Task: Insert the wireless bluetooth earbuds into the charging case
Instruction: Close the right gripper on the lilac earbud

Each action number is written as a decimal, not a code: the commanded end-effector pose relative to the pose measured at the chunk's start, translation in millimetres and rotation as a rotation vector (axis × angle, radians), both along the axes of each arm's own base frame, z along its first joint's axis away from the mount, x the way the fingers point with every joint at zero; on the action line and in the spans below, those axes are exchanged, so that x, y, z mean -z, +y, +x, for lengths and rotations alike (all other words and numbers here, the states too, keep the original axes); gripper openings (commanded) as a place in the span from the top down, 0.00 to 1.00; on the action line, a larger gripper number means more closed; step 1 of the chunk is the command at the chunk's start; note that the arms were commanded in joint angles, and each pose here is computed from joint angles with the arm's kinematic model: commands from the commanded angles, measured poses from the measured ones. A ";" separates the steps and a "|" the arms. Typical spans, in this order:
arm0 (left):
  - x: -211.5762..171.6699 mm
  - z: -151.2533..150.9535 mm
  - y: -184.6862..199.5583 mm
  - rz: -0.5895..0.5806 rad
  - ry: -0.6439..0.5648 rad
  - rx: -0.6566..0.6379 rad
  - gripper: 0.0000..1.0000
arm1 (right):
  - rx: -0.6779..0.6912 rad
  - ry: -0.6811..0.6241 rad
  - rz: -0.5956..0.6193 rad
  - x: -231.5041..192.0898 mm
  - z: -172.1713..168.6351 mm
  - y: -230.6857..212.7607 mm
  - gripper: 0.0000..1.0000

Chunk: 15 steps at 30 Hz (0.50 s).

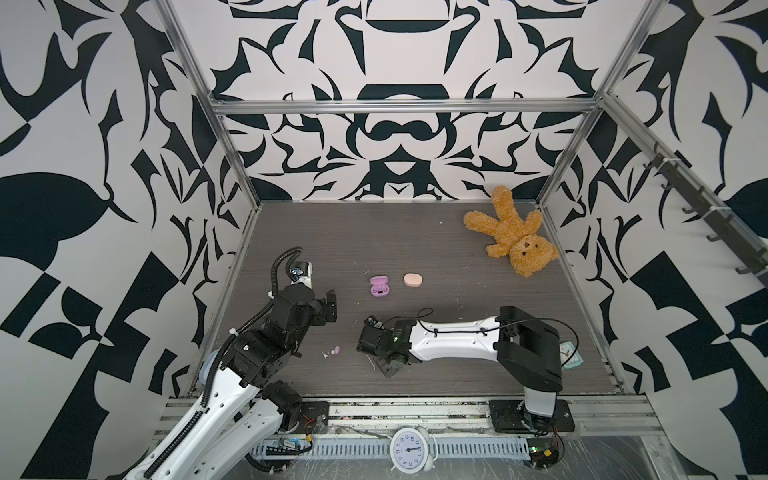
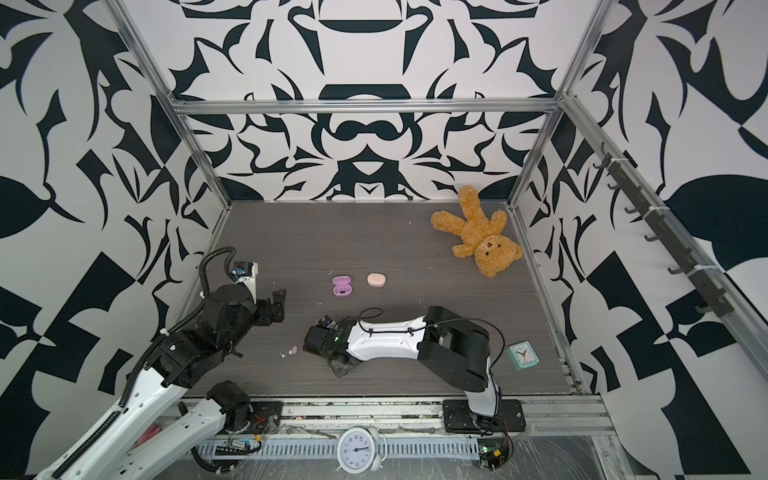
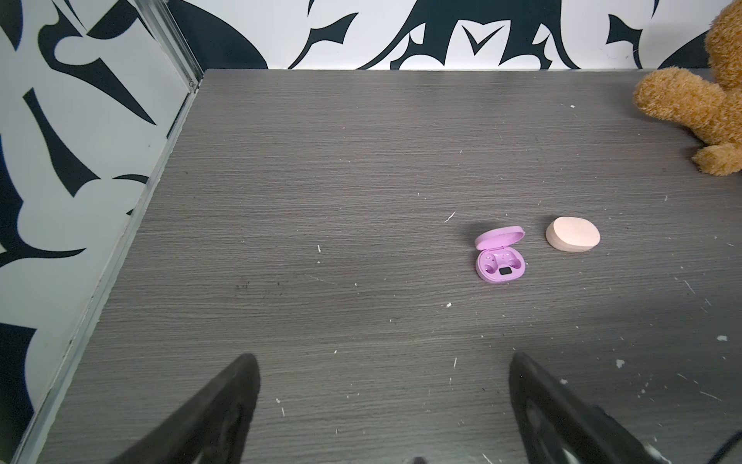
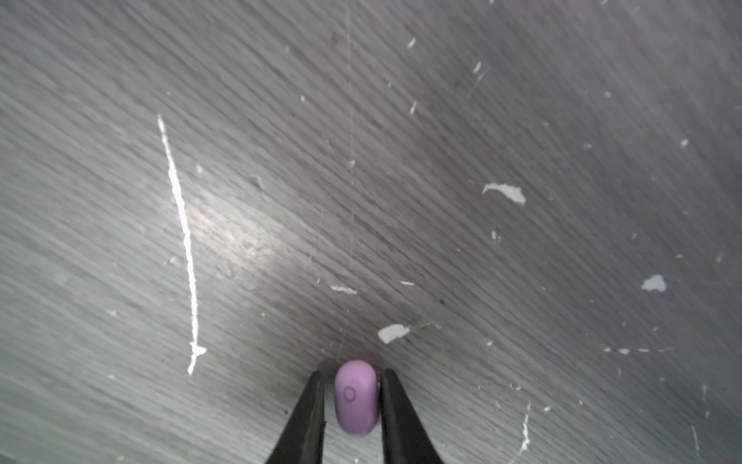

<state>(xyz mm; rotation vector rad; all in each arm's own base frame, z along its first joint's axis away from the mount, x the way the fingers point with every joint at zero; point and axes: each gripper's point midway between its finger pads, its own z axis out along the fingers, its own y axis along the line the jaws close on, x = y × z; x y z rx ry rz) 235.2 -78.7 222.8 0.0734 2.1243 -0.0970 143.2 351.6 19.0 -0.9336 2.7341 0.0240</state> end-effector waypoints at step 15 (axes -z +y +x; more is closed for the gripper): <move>3.9 0.4 -0.8 -0.006 0.003 0.002 0.01 | -0.034 -0.059 0.003 -27.9 8.3 2.2 0.85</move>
